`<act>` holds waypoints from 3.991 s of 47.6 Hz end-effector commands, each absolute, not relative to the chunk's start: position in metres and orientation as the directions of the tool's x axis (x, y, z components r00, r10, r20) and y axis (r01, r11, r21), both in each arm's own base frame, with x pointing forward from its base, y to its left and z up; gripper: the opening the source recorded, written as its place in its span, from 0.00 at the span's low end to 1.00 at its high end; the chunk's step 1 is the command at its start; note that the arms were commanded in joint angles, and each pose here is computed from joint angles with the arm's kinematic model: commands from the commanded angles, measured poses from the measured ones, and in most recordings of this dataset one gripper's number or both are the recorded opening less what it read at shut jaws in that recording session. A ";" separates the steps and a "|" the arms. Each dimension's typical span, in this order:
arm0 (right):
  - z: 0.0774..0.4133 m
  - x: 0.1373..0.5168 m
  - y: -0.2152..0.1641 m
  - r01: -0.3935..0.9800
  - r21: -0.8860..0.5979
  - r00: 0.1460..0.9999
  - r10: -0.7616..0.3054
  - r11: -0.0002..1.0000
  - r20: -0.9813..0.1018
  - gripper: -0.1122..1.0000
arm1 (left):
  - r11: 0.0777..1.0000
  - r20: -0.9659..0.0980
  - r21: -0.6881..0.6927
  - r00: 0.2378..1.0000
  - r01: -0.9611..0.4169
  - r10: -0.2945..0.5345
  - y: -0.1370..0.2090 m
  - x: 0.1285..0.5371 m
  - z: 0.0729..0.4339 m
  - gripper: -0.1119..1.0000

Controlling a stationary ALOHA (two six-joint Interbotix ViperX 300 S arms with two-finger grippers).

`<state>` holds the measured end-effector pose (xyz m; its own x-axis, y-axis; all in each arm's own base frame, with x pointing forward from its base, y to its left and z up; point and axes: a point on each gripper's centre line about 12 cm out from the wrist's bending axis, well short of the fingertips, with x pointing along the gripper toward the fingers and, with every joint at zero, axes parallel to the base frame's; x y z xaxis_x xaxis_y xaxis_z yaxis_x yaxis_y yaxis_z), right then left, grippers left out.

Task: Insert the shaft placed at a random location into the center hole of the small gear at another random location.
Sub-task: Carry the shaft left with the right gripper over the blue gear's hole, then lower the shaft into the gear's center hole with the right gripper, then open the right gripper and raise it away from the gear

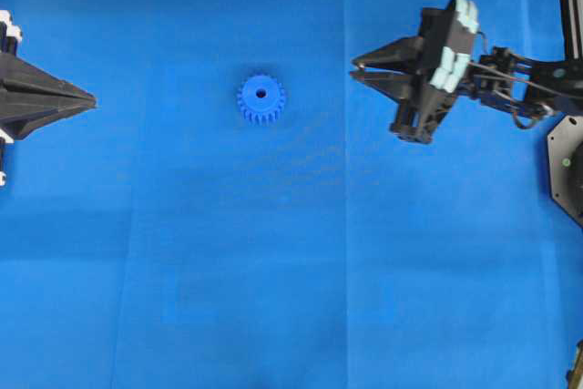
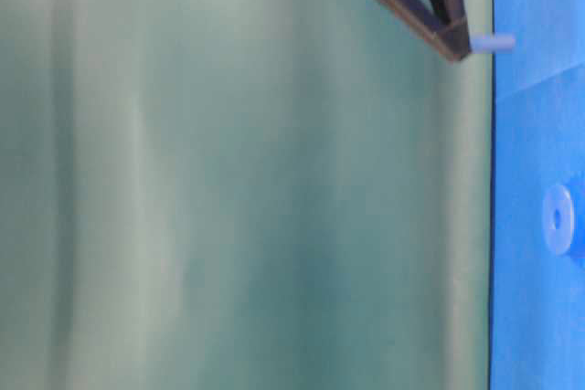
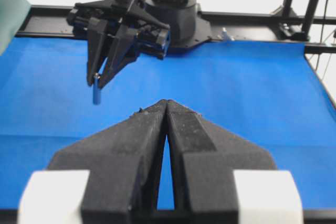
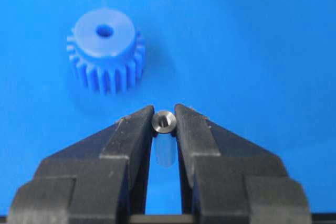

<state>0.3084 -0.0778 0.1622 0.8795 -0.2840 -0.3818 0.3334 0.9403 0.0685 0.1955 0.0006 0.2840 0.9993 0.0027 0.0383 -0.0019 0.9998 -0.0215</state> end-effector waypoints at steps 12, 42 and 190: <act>0.180 0.372 -0.078 0.290 0.068 0.909 -0.252 0.955 -0.332 0.13 | 1.000 0.043 -0.023 0.999 -0.003 0.004 0.001 0.197 0.288 0.10; 0.186 0.424 -0.070 0.239 0.064 0.928 -0.209 0.969 -0.309 0.13 | 1.000 0.041 -0.023 0.999 -0.005 0.006 0.001 0.197 0.287 0.10; 0.242 0.369 -0.054 0.218 0.114 0.933 -0.172 0.969 -0.317 0.80 | 1.000 0.041 -0.023 0.999 -0.014 0.015 0.003 0.197 0.287 0.10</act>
<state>0.3789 -0.0566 0.2269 0.9185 -0.1721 -0.3559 0.2229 0.9690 0.1068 0.1955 0.0027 0.2830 0.9995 0.0138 0.0291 -0.0131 0.9996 -0.0245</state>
